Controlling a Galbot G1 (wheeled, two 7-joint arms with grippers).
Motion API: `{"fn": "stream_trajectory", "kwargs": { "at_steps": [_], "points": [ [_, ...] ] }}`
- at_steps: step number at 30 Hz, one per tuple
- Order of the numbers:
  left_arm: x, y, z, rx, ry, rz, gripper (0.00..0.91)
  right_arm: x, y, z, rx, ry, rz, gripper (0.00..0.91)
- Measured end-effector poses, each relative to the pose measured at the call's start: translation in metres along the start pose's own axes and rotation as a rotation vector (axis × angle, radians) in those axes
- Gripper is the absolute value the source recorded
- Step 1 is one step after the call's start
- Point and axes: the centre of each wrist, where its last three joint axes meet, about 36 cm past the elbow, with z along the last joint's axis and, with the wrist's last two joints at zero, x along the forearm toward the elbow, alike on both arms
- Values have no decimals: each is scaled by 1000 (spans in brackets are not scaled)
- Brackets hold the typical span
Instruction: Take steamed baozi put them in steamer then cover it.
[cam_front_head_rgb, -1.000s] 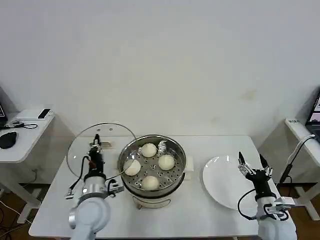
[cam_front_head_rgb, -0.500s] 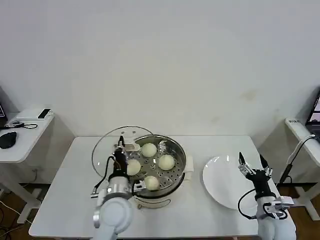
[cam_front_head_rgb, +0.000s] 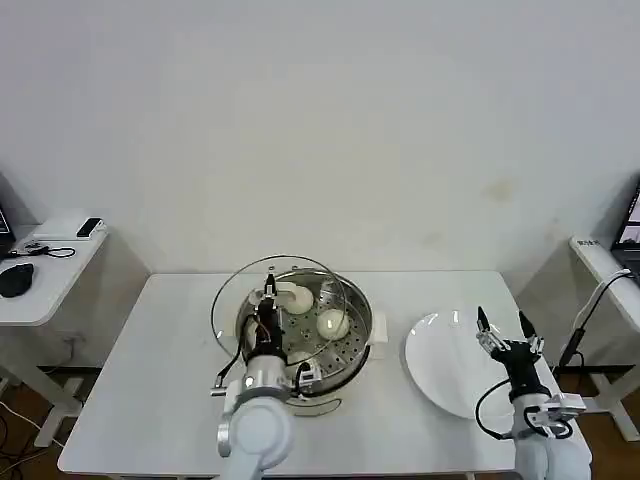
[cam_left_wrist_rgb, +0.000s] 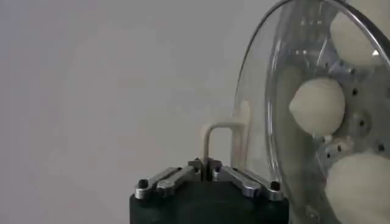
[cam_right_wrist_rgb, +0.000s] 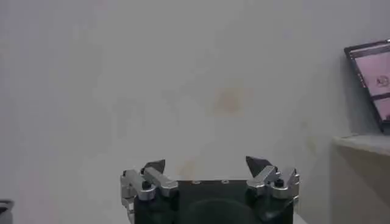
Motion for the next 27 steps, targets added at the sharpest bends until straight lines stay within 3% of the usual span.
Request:
{"fn": "stream_trajectory", "kwargs": {
  "at_steps": [15,27],
  "points": [
    [5,-7,-23,10,-27,21,0,-2,-2,6,3,7,3,907],
    [5,-15,-27,1,-34,40,0,-1,-4,9,7,12,6,907]
  ]
}}
